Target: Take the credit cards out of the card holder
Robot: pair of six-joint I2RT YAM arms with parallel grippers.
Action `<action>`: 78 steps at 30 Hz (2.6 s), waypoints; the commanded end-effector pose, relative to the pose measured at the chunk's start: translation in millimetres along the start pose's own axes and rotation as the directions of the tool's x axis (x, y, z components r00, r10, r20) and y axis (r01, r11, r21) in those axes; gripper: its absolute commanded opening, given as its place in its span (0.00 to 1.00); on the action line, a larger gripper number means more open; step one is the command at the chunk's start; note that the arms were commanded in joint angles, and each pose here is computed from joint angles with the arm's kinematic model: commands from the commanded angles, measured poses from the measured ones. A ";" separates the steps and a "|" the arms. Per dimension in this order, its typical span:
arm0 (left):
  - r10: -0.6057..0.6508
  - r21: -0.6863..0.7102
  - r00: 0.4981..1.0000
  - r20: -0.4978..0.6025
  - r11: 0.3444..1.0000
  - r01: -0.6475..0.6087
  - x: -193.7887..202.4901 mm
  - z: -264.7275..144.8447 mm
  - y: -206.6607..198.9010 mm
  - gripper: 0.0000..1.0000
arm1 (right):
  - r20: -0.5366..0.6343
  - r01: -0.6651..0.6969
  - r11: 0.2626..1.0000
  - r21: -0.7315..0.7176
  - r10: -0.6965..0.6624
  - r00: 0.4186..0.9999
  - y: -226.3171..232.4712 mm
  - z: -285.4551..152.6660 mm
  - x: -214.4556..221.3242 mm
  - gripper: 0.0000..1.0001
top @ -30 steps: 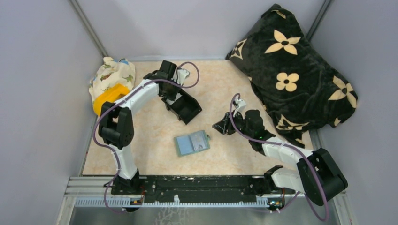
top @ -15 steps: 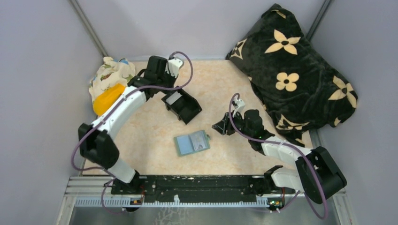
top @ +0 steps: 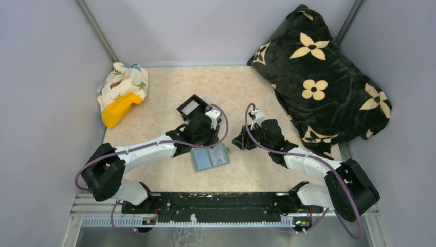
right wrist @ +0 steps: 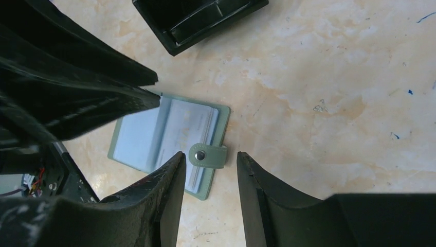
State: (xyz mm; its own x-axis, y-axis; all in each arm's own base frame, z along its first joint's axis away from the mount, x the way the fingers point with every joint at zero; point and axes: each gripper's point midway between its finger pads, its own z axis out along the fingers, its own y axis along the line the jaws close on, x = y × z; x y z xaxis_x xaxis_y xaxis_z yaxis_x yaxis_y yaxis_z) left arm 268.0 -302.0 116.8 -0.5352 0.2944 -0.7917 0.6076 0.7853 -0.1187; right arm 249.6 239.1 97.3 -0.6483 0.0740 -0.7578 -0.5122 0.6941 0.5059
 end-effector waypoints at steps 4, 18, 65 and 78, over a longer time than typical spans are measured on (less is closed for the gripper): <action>-0.329 -0.060 0.941 0.085 0.941 0.334 29.4 -8.6 2.8 0.33 | 0.022 0.082 0.996 0.037 -0.083 0.996 14.2 2.4 -9.6 0.42; -0.476 -0.167 0.878 -0.046 0.870 0.463 137.5 -25.3 12.9 0.25 | -0.030 0.186 0.982 0.042 -0.184 0.982 45.3 22.9 -0.6 0.42; -0.477 -0.278 0.879 0.000 0.844 0.458 131.5 -38.1 31.7 0.16 | -0.227 0.164 0.982 0.091 -0.140 0.964 30.3 63.0 80.8 0.00; -0.482 -0.091 0.821 0.306 0.844 0.529 58.8 -100.3 39.9 0.27 | -0.224 0.166 0.981 0.103 -0.140 0.964 28.2 65.3 79.9 0.00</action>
State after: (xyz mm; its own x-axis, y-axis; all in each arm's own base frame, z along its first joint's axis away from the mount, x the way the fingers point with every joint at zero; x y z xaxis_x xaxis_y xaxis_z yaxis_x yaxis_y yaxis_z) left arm 201.3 -207.5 126.9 -0.5787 -0.3289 -0.7462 0.1694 0.8466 -0.5046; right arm 222.0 307.0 26.3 -0.6784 -0.1839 -0.7113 -0.5478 0.7717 0.3230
